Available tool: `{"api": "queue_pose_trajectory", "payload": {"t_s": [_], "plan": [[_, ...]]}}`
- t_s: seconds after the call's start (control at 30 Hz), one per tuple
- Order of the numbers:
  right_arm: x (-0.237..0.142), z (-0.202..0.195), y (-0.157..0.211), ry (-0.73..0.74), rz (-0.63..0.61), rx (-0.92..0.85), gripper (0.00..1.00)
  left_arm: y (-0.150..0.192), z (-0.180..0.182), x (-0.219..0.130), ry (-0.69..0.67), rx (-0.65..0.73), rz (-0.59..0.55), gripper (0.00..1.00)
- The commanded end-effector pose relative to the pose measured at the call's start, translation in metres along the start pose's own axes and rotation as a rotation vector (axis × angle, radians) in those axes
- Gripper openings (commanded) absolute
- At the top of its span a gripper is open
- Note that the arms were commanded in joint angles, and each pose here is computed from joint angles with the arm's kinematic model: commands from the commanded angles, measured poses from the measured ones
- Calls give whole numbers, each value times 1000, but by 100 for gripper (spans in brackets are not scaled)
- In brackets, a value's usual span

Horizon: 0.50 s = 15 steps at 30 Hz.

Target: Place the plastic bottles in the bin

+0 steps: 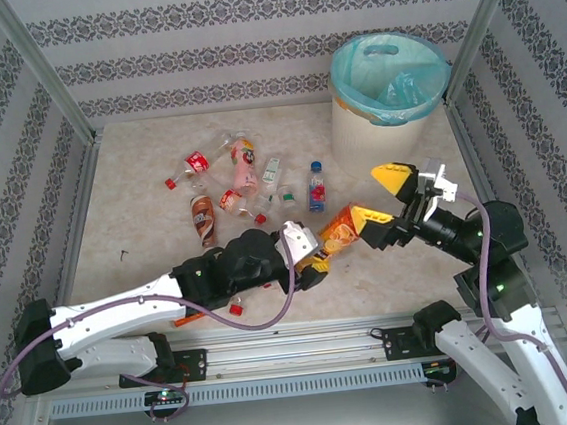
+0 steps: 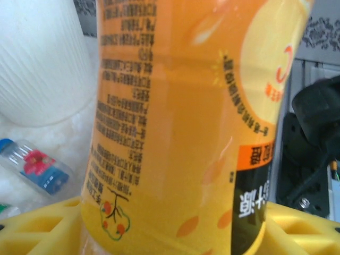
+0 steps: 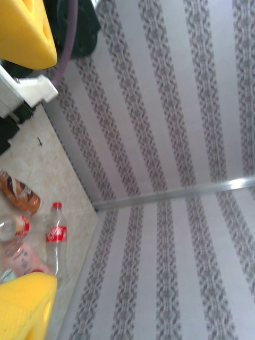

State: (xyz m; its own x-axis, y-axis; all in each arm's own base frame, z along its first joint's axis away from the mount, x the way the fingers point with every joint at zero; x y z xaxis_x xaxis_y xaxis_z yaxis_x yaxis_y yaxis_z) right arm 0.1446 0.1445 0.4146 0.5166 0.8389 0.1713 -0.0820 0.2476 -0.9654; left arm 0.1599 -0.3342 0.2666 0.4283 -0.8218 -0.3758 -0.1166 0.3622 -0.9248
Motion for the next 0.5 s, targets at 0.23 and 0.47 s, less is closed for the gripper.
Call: {"api": "queue_pose_trajectory", "payload": {"t_s": [0.23,0.47], "plan": [[7,27,0,-168,23,-10,98,-45,13,-31,-76,28,-282,63],[27,38,12,-259,92,19,98,-51,8,-42,-38,32,-329,62]]}}
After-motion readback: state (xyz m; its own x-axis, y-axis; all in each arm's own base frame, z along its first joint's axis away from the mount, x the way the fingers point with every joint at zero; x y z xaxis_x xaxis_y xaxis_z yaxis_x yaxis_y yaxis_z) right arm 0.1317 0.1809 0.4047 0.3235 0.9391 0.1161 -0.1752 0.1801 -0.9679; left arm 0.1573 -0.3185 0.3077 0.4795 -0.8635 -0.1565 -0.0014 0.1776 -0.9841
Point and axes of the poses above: each hand's point on the last joint's axis, 136 mm out from that joint toward the fingers, its own x axis out along the fingers, its own z axis along the line the jaws close on, y = z × x, the point moved 3 cm from there along -x, back along the fingers
